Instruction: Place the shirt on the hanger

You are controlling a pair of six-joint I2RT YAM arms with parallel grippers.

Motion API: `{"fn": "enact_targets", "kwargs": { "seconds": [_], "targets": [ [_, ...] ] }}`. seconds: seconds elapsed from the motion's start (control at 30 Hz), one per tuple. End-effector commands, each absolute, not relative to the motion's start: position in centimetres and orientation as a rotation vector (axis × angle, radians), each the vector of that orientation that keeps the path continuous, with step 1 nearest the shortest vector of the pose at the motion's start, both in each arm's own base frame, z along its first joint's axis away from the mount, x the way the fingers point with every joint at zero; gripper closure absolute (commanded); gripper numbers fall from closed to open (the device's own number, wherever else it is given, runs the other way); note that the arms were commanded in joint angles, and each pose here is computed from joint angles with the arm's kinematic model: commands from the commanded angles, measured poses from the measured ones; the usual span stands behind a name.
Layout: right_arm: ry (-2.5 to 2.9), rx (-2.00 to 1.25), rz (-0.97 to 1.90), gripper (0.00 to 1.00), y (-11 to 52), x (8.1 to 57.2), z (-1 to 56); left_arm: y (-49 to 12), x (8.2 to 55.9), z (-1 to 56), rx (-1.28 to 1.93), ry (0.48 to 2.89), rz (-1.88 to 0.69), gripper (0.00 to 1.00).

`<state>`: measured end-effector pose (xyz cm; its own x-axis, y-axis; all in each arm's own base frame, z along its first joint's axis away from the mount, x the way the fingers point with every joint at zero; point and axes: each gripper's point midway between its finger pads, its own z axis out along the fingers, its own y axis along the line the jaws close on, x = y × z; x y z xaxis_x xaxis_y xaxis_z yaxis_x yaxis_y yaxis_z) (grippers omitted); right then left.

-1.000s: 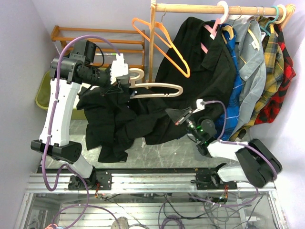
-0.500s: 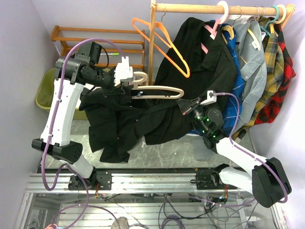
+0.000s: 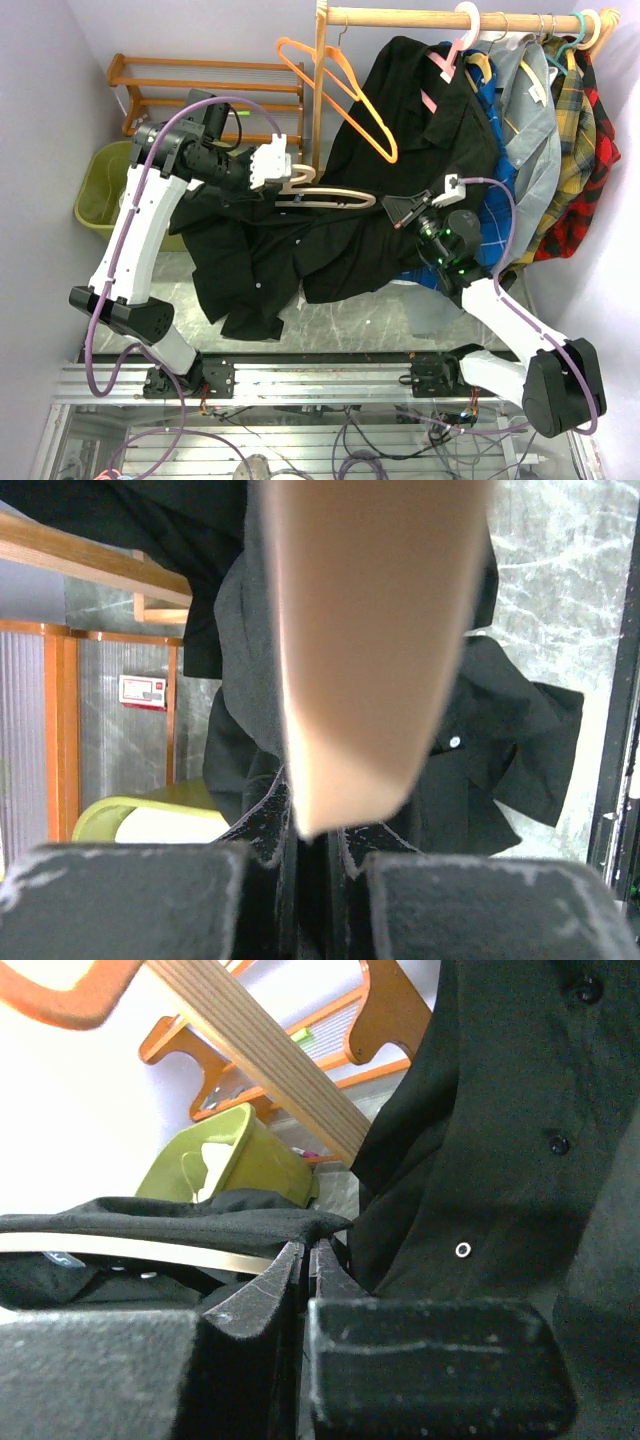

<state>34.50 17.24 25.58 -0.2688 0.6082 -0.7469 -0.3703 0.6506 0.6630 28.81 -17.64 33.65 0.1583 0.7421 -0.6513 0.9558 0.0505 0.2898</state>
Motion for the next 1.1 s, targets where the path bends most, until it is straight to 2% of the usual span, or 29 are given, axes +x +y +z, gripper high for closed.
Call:
{"fn": "enact_targets", "kwargs": {
  "seconds": [0.0,0.27,0.4,0.67,0.9,1.07],
  "targets": [
    [1.622,0.246,0.810,1.00,14.6,35.5,26.8,-15.4,28.9,34.1,1.743,1.670,-0.210,0.93],
    [1.622,0.135,1.010,1.00,17.8,31.8,31.9,-18.2,32.1,33.0,1.576,1.763,-0.067,0.93],
    [1.573,0.082,1.111,1.00,20.2,29.2,34.3,-20.2,34.1,33.5,1.395,1.761,-0.045,0.93],
    [1.451,-0.075,1.448,1.00,28.1,22.0,36.6,-20.1,36.4,41.8,0.988,1.672,-0.034,0.93],
    [1.287,-0.162,1.530,1.00,31.9,19.9,41.6,-20.0,32.6,44.4,1.050,1.599,-0.164,0.93],
    [1.214,-0.232,1.551,1.00,34.5,19.1,45.4,-19.8,26.5,44.4,1.370,1.463,-0.263,0.93]
  ]
}}
